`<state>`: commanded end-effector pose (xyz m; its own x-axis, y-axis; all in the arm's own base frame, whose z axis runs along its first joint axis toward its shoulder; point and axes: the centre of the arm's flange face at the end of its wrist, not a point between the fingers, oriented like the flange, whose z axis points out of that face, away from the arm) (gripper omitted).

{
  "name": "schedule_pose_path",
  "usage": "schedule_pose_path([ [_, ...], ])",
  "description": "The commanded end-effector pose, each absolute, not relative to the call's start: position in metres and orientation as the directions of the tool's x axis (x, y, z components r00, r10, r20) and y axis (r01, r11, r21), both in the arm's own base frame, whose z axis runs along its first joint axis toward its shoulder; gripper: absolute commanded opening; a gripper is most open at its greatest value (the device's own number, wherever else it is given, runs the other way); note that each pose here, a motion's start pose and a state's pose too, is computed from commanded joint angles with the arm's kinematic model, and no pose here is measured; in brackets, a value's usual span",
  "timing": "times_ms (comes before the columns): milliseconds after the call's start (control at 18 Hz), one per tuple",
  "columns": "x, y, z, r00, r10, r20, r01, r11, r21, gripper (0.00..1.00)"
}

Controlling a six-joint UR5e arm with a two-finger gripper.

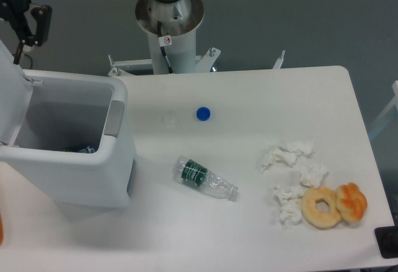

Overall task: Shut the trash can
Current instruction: 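Lower the gripper behind the lid and push its edge forward, then push the lid forward with the gripper, tipping it toward closed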

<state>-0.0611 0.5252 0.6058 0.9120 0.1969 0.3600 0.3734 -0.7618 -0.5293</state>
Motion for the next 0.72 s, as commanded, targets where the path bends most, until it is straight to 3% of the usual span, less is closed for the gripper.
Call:
schedule_pose_path([
  [722, -0.071, 0.514, 0.601, 0.910, 0.257, 0.327, 0.396, -0.775, -0.493, 1.00],
])
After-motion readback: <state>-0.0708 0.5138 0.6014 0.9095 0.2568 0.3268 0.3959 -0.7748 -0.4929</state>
